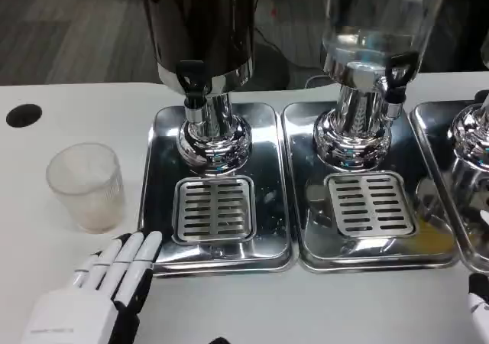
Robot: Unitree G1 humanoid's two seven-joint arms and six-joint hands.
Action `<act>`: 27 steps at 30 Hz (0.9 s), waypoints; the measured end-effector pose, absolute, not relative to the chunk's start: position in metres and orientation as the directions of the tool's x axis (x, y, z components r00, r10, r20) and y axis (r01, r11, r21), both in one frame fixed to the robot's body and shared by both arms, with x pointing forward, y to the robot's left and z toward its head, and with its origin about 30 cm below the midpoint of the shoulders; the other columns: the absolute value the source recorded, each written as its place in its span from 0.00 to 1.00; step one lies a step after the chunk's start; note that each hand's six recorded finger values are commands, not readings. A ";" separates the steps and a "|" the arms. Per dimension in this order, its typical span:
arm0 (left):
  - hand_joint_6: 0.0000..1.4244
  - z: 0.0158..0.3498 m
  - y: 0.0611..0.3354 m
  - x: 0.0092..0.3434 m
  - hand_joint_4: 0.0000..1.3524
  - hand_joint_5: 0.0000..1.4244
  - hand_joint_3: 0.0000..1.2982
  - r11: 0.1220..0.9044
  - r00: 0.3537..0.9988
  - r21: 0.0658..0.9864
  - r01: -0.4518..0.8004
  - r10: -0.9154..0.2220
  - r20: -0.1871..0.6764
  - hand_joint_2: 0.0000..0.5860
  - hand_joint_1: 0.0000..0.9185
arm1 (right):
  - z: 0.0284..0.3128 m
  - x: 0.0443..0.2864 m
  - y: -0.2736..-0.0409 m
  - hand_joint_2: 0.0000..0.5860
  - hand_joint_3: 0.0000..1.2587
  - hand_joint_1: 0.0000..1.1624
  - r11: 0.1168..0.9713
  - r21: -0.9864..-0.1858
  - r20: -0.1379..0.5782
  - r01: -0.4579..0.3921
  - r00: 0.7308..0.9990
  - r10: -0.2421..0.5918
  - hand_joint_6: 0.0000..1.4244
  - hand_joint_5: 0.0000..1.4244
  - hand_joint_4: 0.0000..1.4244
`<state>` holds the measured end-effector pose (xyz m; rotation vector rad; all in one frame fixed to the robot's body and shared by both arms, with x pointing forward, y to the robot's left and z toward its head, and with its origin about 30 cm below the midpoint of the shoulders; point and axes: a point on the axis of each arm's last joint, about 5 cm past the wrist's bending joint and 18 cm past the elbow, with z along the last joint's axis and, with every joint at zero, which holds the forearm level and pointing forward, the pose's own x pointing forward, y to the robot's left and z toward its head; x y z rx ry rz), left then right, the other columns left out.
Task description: Grasp the cup under the faucet to collect the drink, then remove the cup.
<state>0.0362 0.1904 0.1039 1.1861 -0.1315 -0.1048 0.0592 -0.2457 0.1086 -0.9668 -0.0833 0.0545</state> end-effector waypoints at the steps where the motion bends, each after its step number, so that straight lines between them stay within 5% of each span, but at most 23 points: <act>1: 0.10 0.104 0.190 0.036 0.00 0.06 0.05 0.373 0.988 0.928 0.013 -0.150 0.047 0.19 0.00 | 0.109 0.059 -0.246 0.95 0.09 0.45 0.568 -0.823 0.046 -0.009 0.995 0.083 0.00 0.00 0.00; 27: 0.13 0.108 0.201 0.054 0.02 0.09 0.08 0.401 0.995 0.915 -0.048 -0.065 0.080 0.10 0.00 | 0.108 0.056 -0.244 0.94 0.10 0.45 0.586 -0.810 0.039 -0.016 0.996 0.082 0.00 0.00 0.00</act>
